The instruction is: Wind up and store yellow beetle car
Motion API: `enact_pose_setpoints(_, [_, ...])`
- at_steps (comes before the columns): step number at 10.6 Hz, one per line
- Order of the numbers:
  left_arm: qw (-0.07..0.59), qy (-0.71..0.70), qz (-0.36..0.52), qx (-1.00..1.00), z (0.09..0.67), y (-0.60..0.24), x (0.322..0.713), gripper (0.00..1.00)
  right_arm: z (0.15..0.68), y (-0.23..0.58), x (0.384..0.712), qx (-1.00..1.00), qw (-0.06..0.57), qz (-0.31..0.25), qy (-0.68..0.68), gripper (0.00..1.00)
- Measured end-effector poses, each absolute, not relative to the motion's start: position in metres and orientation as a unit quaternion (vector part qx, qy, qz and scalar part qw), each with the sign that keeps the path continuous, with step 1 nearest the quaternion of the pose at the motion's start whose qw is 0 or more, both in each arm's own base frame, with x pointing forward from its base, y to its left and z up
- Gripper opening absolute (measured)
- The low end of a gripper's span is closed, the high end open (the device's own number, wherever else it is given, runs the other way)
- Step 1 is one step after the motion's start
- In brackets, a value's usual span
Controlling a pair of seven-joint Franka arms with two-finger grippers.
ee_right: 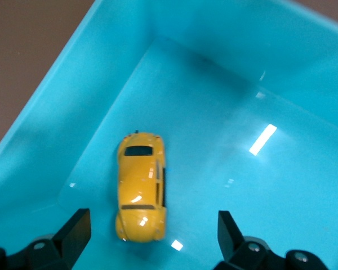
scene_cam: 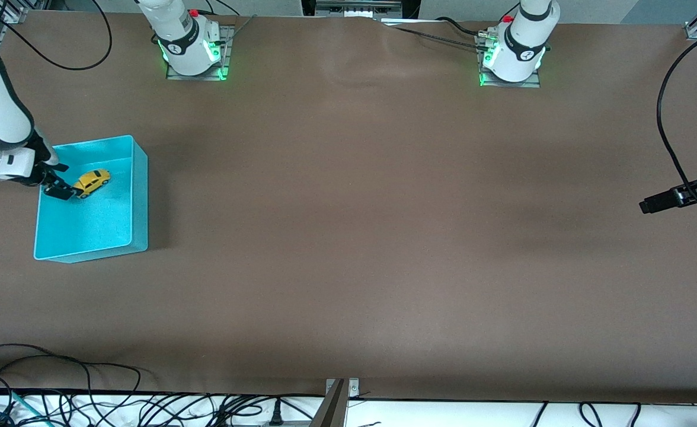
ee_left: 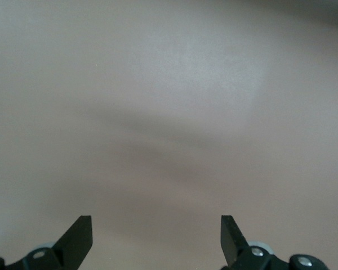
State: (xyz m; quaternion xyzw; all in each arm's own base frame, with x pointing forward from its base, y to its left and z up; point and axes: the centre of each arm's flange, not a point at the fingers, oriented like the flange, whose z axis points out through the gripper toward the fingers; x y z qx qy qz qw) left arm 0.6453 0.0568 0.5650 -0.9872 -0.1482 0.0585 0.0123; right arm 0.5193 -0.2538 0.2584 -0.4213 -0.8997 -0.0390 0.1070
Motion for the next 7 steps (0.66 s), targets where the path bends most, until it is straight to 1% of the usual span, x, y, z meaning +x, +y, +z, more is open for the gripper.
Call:
enact_pose_setpoints(2, [0.012, -0.148, 0.058, -0.987, 0.565, 0.057, 0.645, 1.00, 0.313, -0.218, 0.548, -0.428, 0.079, -0.029, -0.900, 1.00])
enact_pose_setpoints(3, [0.012, -0.148, 0.058, -0.987, 0.565, 0.056, 0.645, 1.00, 0.338, -0.199, 0.556, -0.444, 0.063, -0.032, -0.893, 1.00])
enact_pose_setpoints(5, [0.012, -0.148, 0.058, -0.987, 0.565, 0.056, 0.645, 1.00, 0.383, -0.169, 0.561, -0.486, 0.042, -0.048, -0.872, 1.00])
enact_pose_setpoints(7, [0.012, -0.148, 0.058, -0.987, 0.565, 0.056, 0.645, 1.00, 0.419, -0.138, 0.561, -0.529, 0.030, -0.048, -0.847, 1.00])
